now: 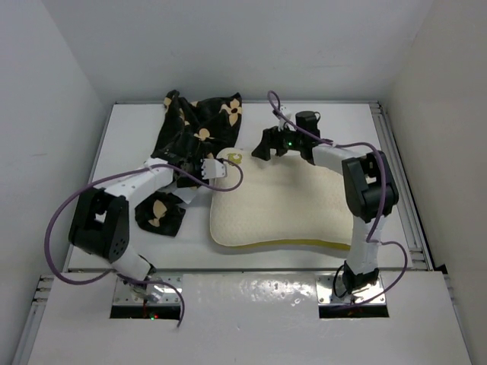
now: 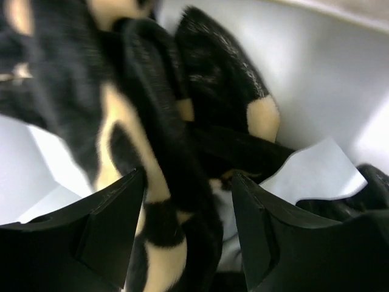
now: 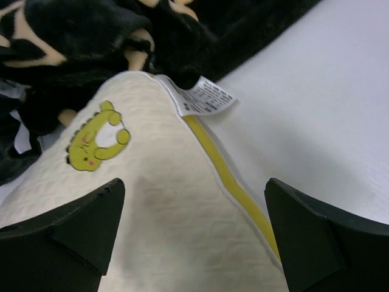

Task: Put the pillow into the pillowcase

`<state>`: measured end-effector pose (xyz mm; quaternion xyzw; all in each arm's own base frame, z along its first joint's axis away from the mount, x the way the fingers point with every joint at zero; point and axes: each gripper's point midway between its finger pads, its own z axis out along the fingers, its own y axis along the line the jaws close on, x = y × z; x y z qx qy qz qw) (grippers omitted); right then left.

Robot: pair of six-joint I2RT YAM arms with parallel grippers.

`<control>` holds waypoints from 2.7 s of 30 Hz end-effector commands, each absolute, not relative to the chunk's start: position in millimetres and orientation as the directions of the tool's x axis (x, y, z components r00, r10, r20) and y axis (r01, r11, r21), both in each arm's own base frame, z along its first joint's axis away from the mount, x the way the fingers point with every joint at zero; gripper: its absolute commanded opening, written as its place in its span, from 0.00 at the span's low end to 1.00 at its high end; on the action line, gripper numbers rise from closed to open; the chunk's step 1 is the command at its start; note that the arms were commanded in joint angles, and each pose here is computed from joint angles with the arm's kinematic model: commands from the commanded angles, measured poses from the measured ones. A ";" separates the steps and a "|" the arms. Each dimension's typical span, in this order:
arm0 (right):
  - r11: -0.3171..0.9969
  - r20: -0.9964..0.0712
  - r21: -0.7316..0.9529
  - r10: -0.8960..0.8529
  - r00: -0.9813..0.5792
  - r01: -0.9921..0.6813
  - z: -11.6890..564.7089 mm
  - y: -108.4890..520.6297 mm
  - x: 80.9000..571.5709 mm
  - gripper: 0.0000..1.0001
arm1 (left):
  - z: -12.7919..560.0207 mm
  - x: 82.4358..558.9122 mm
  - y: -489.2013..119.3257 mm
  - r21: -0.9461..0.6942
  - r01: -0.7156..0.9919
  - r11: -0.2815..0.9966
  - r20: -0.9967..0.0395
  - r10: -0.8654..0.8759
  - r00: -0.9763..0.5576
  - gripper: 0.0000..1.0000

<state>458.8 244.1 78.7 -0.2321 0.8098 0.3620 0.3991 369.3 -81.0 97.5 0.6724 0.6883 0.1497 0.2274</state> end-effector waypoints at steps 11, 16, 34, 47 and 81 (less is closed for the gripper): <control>0.609 -0.880 0.252 -0.179 -0.439 -0.752 119.2 256.8 471.9 0.99 | 89.4 413.0 -59.6 0.541 0.831 0.131 -0.080 0.991 -0.104 0.21; 0.441 -0.879 0.271 -0.249 -0.407 -0.855 126.7 277.5 470.4 0.99 | 103.9 411.9 -63.3 0.473 0.858 0.199 -0.156 0.978 -0.141 0.00; 0.146 -0.826 0.404 -0.366 -0.428 -0.903 90.8 275.4 381.4 0.99 | 162.4 413.9 -104.3 0.325 0.838 0.438 -0.436 0.856 -0.278 0.00; 0.133 -0.726 0.277 -0.620 -0.298 -0.952 64.9 284.1 350.0 0.99 | 164.3 405.5 -115.6 0.293 0.834 0.467 -0.472 0.830 -0.299 0.00; 0.275 -0.924 0.381 0.084 -0.372 -0.883 181.7 421.1 334.1 0.00 | 218.4 390.1 -143.8 0.182 0.854 0.488 -0.644 0.715 -0.271 0.00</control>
